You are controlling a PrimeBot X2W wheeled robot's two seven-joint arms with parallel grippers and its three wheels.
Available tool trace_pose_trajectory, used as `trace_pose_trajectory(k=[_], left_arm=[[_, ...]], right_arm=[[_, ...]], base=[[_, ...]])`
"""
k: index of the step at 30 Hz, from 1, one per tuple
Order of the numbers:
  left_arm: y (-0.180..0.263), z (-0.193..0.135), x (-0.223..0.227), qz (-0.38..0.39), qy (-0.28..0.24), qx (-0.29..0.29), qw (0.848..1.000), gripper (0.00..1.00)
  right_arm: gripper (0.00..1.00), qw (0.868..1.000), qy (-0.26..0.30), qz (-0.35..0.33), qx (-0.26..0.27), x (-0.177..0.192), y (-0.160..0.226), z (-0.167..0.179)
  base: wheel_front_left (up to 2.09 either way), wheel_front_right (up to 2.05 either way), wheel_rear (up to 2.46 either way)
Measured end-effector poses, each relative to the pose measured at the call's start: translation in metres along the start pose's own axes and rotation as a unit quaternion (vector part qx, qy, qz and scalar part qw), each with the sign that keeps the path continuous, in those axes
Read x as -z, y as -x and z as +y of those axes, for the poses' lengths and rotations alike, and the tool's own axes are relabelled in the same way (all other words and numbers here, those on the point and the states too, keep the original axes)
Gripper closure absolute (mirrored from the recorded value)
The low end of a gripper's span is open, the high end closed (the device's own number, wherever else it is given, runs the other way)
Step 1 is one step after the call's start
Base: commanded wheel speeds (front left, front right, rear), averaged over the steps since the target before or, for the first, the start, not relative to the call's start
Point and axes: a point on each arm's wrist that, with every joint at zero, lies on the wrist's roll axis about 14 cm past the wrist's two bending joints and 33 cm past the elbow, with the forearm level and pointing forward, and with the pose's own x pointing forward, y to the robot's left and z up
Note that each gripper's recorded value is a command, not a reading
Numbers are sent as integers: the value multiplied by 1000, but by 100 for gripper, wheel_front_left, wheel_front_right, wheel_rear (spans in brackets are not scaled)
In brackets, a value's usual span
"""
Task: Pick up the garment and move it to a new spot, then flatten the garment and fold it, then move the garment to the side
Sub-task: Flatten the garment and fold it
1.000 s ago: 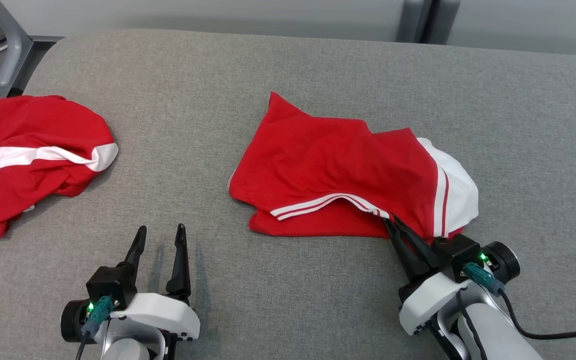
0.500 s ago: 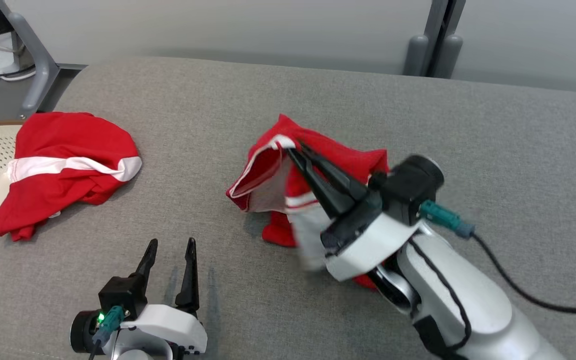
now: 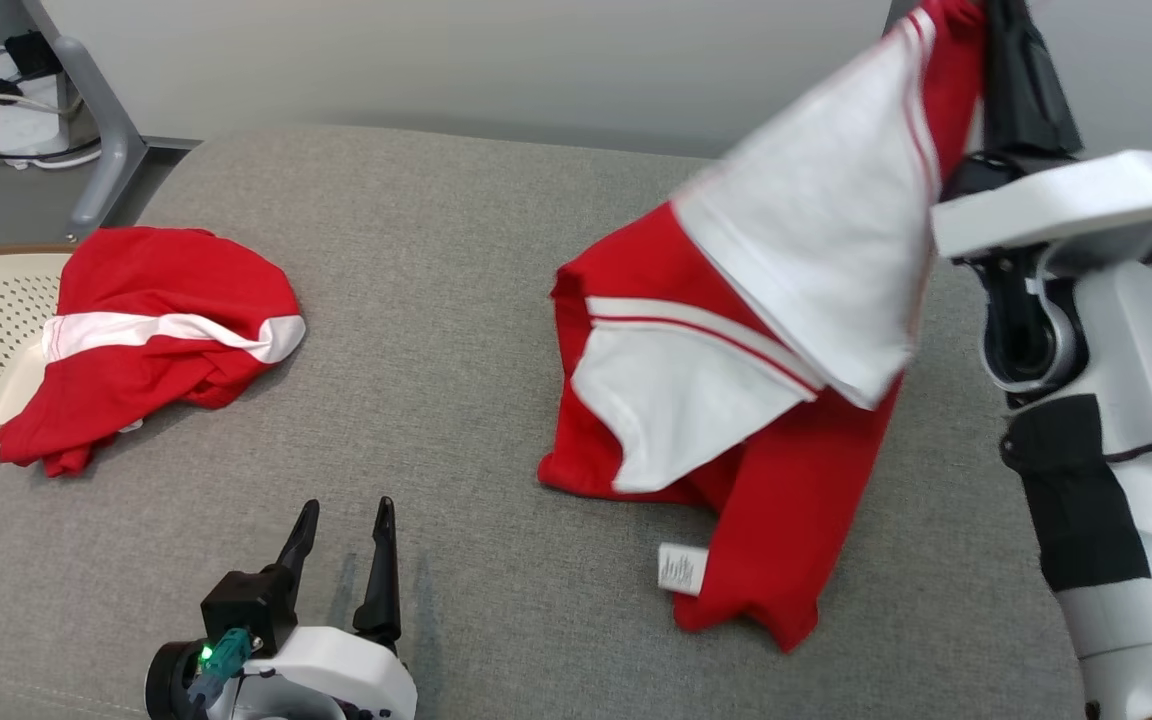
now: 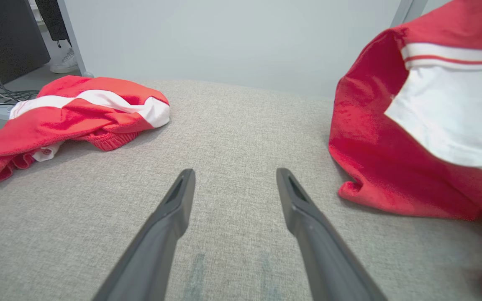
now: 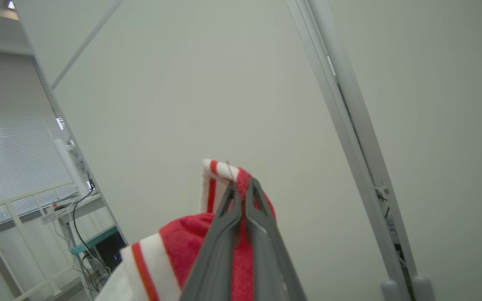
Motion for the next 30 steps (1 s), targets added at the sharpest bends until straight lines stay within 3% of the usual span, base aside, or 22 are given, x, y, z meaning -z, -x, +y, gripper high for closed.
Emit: trace_pose_trajectory(k=[3, 7, 12, 14, 15, 16, 22, 28, 30], left_arm=[[-4, -4, 5, 8, -1, 5, 1000, 0], [-12, -10, 9, 16, -4, 14, 1000, 0], [-21, -19, 12, 21, -9, 29, 999, 0], [-24, -22, 13, 23, -11, 33, 999, 0], [-25, -24, 13, 22, -11, 37, 999, 0], [-27, -25, 12, 22, -12, 39, 999, 0], [-28, -31, 14, 24, -15, 50, 998, 0], [-29, -37, 12, 22, -17, 60, 998, 0], [-29, -40, 13, 22, -17, 65, 997, 0]], right_arm=[[100, 994, 43, 37, 91, 19, 27, -70], [100, 972, 98, 91, 191, 36, 82, -152], [100, 945, 132, 133, 269, 44, 139, -206], [68, 936, 146, 148, 284, 45, 156, -217], [22, 933, 152, 154, 288, 47, 162, -219], [0, 930, 162, 161, 289, 47, 167, -221], [0, 925, 175, 163, 296, 45, 177, -221], [0, 929, 178, 150, 288, 38, 176, -211], [0, 932, 198, 148, 264, 35, 171, -199]], base=[[0, 0, 0], [0, 0, 0], [0, 0, 0], [0, 0, 0], [0, 0, 0], [0, 0, 0], [0, 0, 0], [0, 0, 0], [0, 0, 0]])
